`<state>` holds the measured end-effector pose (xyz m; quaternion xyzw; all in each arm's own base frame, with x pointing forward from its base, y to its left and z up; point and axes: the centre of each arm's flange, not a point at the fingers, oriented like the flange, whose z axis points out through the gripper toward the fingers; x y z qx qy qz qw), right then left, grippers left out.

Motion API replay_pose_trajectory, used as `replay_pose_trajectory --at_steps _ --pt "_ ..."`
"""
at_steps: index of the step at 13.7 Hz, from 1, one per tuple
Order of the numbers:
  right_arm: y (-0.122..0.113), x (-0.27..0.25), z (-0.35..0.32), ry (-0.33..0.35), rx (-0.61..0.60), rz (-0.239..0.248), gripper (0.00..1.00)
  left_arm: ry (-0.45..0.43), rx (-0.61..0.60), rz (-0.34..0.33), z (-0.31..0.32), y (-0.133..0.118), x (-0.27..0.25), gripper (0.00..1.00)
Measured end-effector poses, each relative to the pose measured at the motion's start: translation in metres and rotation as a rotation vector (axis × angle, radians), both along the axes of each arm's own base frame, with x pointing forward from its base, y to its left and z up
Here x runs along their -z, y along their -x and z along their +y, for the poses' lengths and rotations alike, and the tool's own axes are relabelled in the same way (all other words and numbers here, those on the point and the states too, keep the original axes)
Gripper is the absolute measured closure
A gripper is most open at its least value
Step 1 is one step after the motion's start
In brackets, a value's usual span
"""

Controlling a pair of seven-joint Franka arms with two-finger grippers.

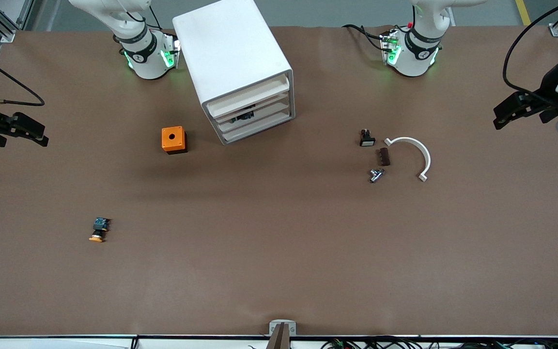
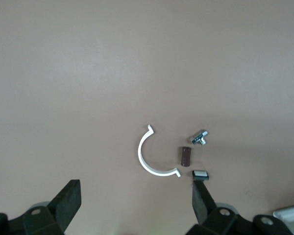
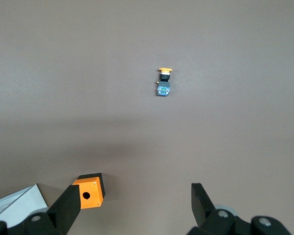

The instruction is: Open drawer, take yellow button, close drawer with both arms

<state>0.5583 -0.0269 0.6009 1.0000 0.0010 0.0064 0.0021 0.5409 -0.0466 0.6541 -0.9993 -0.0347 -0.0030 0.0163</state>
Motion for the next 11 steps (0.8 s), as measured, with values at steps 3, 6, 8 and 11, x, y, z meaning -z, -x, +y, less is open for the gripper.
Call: replay_pose_trajectory --at_steps 3,6,8,11 --pt "0.000 0.000 0.004 0.000 -0.008 0.000 0.00 0.008 0.052 0.009 0.004 0.021 -0.004 0.00" --pt "0.000 0.000 0.004 0.000 -0.008 0.000 0.00 0.003 0.074 0.013 -0.007 0.049 -0.007 0.00" --pt "0.000 0.000 0.003 0.000 -0.004 0.000 0.00 0.000 0.083 0.013 -0.011 0.057 -0.008 0.00" --pt "0.000 0.000 0.001 0.000 -0.002 -0.001 0.00 -0.002 0.088 0.024 -0.014 0.058 -0.004 0.00"
